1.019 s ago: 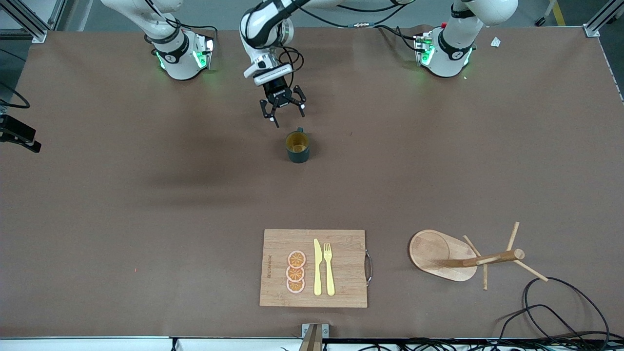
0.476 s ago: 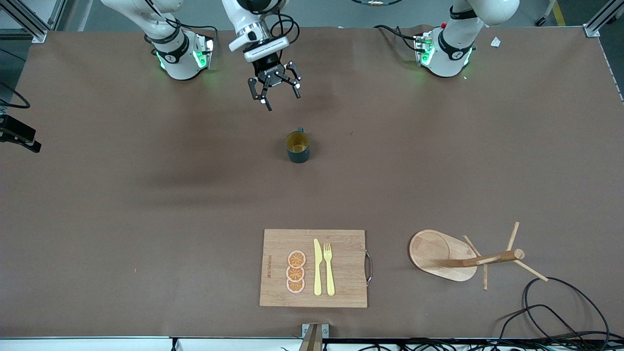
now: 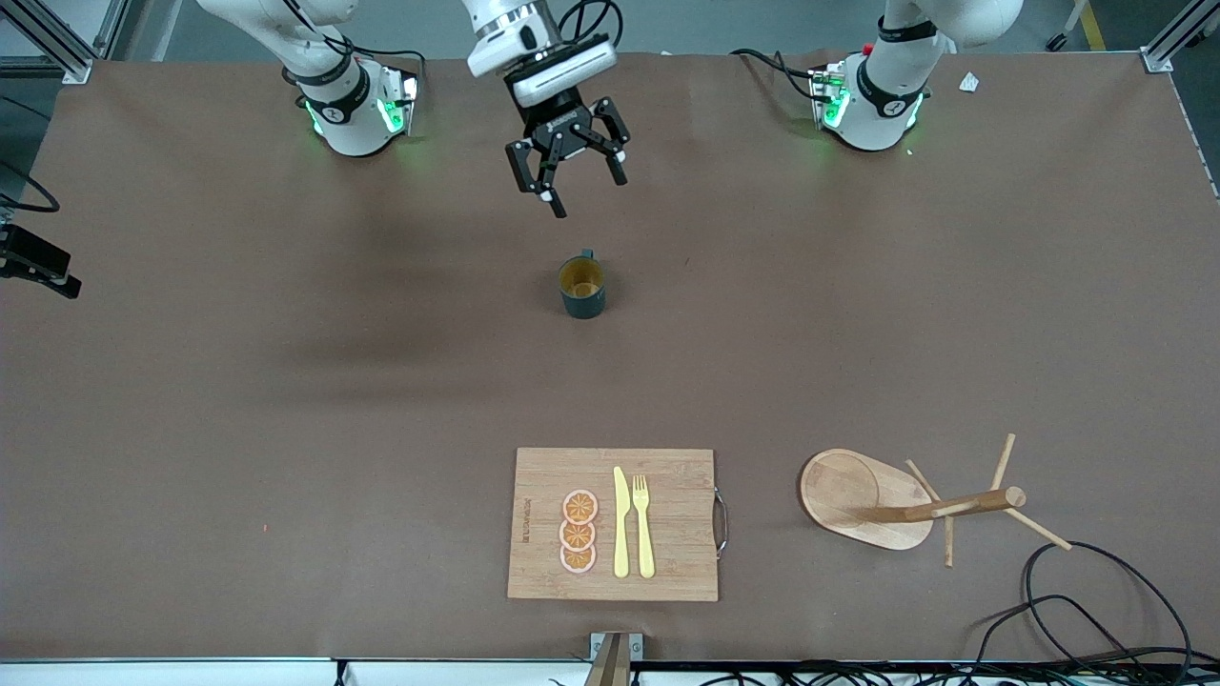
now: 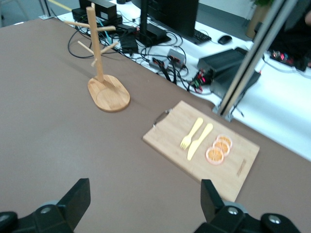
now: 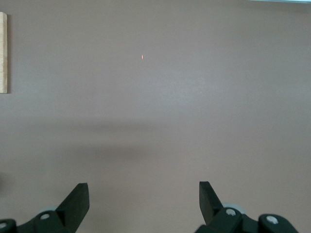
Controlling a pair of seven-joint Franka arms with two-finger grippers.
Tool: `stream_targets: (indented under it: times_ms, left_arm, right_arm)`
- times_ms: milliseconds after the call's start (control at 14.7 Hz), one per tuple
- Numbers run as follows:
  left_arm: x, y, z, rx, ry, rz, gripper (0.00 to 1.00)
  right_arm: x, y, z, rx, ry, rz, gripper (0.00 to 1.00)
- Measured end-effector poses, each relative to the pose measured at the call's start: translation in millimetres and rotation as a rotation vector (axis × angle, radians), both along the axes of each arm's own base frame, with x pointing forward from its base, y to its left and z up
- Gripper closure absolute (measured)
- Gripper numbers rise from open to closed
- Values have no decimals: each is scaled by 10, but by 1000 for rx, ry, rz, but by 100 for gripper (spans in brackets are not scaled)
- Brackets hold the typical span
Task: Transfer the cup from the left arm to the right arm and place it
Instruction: 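Open the left gripper and raise it away from the mug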
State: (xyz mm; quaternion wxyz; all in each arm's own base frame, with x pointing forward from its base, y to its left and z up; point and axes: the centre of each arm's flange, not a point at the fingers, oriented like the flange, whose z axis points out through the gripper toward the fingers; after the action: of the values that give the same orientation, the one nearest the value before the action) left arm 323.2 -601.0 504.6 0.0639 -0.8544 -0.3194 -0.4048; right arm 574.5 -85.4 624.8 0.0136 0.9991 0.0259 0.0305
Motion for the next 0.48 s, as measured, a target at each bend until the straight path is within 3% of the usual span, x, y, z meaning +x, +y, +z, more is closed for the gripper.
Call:
stream_targets:
  times_ms: [476]
  left_arm:
    - [1013,1053,933,-147,41,188,0]
  right_arm:
    - [1,2,-3,0,0,0,0]
